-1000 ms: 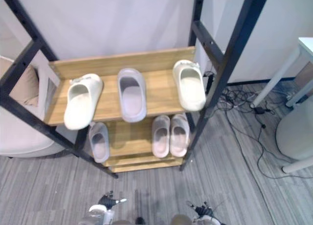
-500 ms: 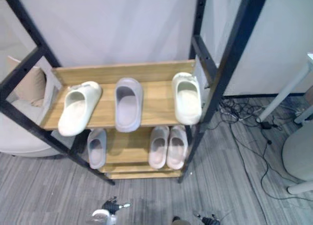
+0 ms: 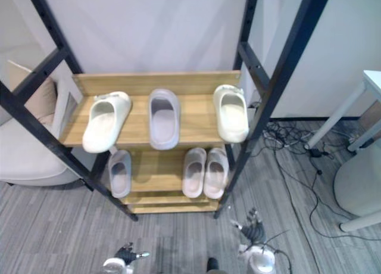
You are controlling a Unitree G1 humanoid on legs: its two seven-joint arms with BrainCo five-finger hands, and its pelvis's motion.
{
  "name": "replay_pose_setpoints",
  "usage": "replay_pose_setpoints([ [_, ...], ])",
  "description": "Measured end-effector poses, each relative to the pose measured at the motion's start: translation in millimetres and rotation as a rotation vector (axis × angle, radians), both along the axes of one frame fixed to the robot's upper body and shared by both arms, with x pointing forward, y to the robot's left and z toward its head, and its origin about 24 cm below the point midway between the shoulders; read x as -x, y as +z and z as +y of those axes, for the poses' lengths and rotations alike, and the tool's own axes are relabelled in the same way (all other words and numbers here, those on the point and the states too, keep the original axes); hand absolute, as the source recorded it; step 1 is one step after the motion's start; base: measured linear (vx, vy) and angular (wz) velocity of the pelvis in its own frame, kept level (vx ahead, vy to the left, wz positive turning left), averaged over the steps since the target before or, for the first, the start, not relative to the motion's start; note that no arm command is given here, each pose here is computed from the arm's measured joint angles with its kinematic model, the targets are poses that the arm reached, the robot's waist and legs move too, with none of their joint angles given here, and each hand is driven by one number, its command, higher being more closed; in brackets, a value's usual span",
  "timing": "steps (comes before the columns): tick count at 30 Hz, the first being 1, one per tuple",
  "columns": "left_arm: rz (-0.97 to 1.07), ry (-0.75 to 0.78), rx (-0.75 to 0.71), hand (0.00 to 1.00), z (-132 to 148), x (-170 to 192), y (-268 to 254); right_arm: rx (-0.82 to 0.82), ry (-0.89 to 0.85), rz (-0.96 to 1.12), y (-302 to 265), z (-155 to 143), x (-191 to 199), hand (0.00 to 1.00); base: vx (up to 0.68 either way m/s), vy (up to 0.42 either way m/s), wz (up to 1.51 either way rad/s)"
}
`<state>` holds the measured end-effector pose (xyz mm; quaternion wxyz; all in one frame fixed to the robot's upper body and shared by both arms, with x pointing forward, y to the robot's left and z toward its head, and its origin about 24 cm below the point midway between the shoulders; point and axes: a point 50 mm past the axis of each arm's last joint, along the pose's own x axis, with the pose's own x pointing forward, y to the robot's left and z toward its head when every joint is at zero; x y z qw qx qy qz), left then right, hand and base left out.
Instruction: Organize the slippers on the shoe rack
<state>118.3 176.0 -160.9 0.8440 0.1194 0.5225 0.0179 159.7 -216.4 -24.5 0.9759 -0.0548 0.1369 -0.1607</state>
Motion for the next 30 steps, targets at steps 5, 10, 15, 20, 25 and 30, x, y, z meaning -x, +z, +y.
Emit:
replay_pose_setpoints([
  [5,0.000,-0.041,-0.010,0.00,-1.2,0.1,0.0,0.062,0.088,-0.173,37.7,16.7,-3.8,0.00,0.05,0.002,0.10],
  [10,-0.008,-0.095,-0.012,0.00,-7.0,-1.5,0.2,0.099,0.172,-0.345,72.5,33.9,-10.8,0.00,0.01,0.005,0.06],
  [15,-0.016,-0.120,-0.017,0.00,-8.4,-2.2,0.5,0.124,0.222,-0.446,91.9,38.7,-12.6,0.00,-0.03,0.000,0.12],
  [20,-0.020,-0.128,-0.021,0.00,-8.3,-2.6,0.7,0.168,0.286,-0.565,114.8,43.7,-30.8,0.00,-0.04,0.017,0.01],
  [25,-0.023,-0.128,-0.020,0.00,-8.2,-2.8,0.9,0.193,0.331,-0.651,132.5,47.3,-45.0,0.00,0.00,0.020,0.09],
  [30,-0.022,-0.118,-0.021,0.00,-5.8,-2.2,0.9,0.217,0.379,-0.759,157.9,48.2,-66.6,0.00,0.00,0.010,0.07],
])
